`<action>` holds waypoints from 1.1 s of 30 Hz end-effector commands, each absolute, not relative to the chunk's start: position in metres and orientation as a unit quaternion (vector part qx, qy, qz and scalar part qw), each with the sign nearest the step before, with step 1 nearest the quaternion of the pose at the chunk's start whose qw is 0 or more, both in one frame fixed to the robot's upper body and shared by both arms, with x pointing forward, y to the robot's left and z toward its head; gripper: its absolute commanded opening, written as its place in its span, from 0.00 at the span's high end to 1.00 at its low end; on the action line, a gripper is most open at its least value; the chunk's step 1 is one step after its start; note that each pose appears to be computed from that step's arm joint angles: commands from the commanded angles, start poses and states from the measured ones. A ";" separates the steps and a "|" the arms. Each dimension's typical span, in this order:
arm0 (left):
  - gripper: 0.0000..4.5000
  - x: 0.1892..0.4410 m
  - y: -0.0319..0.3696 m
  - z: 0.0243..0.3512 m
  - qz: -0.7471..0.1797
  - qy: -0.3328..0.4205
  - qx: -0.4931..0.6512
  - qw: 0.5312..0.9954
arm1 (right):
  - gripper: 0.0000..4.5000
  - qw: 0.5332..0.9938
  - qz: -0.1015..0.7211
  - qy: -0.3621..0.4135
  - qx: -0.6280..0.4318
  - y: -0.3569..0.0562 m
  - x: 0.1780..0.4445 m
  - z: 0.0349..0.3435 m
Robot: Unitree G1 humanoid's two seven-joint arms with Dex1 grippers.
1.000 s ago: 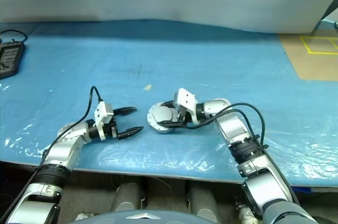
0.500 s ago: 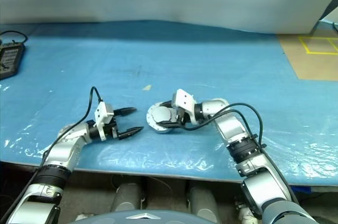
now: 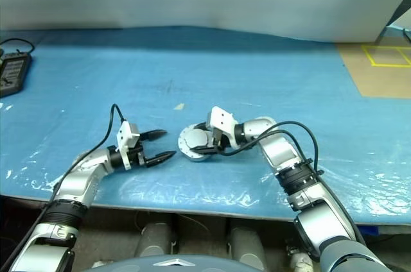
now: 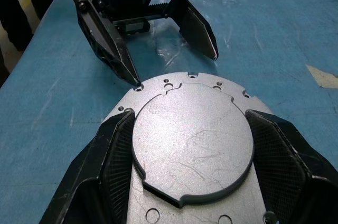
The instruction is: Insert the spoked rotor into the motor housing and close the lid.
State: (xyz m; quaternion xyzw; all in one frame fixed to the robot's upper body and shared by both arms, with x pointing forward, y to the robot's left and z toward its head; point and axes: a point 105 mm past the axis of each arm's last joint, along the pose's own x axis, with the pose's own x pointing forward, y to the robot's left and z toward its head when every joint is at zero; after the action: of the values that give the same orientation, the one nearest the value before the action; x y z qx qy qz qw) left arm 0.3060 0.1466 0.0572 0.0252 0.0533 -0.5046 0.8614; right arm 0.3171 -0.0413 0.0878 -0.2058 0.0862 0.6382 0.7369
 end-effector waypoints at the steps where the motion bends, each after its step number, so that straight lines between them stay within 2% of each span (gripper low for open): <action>1: 0.00 0.308 0.145 0.070 -0.508 0.031 0.033 0.860 | 0.34 0.744 0.609 0.161 -0.223 -0.054 0.318 0.056; 10: 0.00 0.307 0.144 0.071 -0.509 0.029 0.032 0.860 | 0.34 0.747 0.603 0.166 -0.226 -0.052 0.318 0.055; 15: 0.00 0.313 0.142 0.080 -0.503 0.020 -0.006 0.864 | 0.34 0.744 0.604 0.170 -0.230 -0.055 0.316 0.053; 18: 0.14 0.317 0.141 0.086 -0.503 0.013 -0.030 0.864 | 0.34 0.745 0.601 0.171 -0.236 -0.057 0.317 0.052; 29: 1.00 0.314 0.129 0.079 -0.528 0.028 -0.015 0.848 | 0.34 0.749 0.594 0.170 -0.240 -0.060 0.318 0.052; 33: 1.00 0.317 0.129 0.083 -0.524 0.020 -0.012 0.851 | 0.34 0.750 0.592 0.170 -0.241 -0.061 0.318 0.052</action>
State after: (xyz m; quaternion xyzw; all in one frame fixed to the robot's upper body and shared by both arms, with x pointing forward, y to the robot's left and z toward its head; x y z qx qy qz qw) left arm 0.3151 0.1287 0.0743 -0.0231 0.0362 -0.5227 0.8514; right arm 0.3170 -0.0394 0.0871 -0.2177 0.0947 0.6257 0.7430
